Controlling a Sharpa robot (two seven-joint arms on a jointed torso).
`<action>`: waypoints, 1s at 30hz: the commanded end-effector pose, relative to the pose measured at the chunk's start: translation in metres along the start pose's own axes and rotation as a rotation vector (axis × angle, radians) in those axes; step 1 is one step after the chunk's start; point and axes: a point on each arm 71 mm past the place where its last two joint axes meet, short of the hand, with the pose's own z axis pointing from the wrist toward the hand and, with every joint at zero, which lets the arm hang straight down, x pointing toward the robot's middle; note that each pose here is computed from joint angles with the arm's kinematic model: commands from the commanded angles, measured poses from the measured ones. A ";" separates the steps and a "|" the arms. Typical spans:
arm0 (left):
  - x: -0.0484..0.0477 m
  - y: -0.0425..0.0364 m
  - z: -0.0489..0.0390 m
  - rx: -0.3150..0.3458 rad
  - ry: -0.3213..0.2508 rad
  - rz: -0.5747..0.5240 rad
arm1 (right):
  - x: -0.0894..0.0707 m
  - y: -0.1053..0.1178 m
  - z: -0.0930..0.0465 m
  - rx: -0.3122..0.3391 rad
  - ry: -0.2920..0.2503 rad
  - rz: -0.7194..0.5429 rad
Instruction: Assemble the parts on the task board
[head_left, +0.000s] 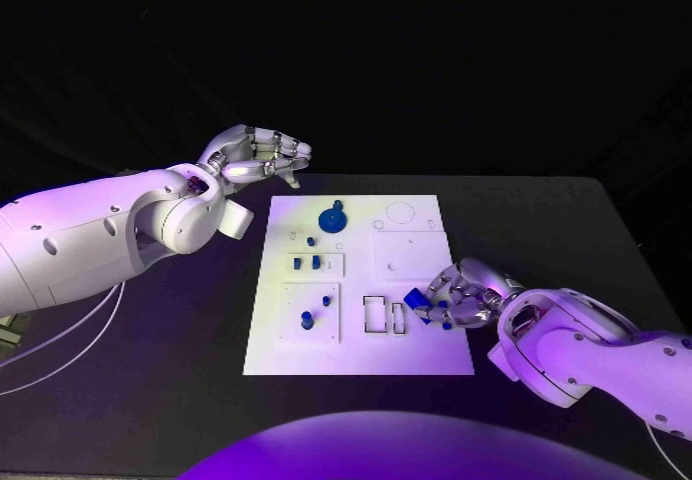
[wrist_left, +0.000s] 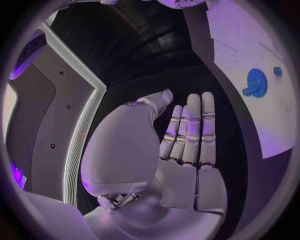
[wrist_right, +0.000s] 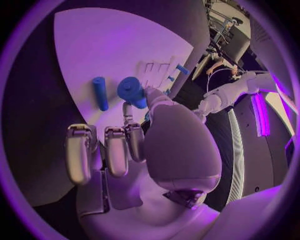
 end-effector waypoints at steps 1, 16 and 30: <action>0.0024 -0.0013 0.0009 0.010 0.015 -0.010 | -0.001 0.001 -0.001 0.031 -0.001 0.102; 0.0034 -0.0014 0.0015 0.011 0.017 -0.010 | 0.011 0.020 0.001 -0.004 0.050 0.143; 0.0048 -0.0015 0.0024 0.010 0.019 -0.011 | 0.028 0.036 0.016 -0.019 0.100 0.116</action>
